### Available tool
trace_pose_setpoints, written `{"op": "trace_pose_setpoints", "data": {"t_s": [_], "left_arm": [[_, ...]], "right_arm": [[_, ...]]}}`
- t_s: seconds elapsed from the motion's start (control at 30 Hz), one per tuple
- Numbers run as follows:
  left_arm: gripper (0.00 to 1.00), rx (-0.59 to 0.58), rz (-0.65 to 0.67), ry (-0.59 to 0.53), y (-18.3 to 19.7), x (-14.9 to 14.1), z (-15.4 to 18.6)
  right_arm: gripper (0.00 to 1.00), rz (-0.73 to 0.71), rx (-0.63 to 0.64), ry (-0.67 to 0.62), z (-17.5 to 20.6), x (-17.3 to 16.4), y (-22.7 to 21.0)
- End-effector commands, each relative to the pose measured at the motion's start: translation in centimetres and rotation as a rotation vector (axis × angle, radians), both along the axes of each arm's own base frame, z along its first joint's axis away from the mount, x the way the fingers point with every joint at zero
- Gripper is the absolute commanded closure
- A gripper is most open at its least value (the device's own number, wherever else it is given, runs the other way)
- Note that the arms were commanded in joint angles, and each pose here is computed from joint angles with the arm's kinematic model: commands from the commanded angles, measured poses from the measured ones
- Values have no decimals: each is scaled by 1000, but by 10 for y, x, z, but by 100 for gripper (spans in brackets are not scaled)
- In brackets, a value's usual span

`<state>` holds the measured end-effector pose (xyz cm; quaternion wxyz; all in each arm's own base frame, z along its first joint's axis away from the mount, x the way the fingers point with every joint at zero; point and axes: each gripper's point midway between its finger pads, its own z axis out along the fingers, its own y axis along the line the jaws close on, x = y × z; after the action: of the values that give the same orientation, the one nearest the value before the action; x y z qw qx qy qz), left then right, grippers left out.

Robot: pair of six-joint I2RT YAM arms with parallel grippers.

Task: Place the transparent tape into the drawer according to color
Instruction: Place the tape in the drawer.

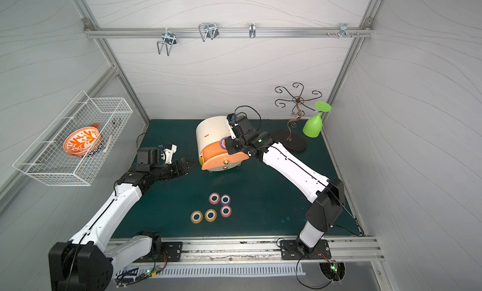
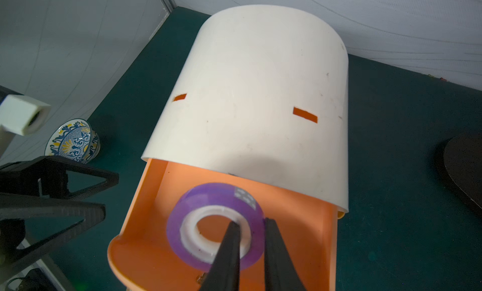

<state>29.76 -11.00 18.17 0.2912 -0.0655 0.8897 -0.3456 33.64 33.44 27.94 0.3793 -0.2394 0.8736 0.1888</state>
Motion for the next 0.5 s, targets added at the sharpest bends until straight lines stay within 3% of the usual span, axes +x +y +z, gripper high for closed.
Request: {"op": "trace_pose_setpoints", "data": {"t_s": [0.0,0.1,0.17,0.47], "left_arm": [[0,-5,-14,-46,-1,4,9],[0,-4,-11,-46,-1,5,9],[0,-5,-11,-46,-1,5,9],[0,3,-5,-47,0,5,8]], "right_arm": [[92,30,-6,7,-5,-3,3],[64,43,-7,-4,-2,-5,3],[54,46,0,-20,3,-5,2],[31,37,26,-77,33,-22,-17]]}}
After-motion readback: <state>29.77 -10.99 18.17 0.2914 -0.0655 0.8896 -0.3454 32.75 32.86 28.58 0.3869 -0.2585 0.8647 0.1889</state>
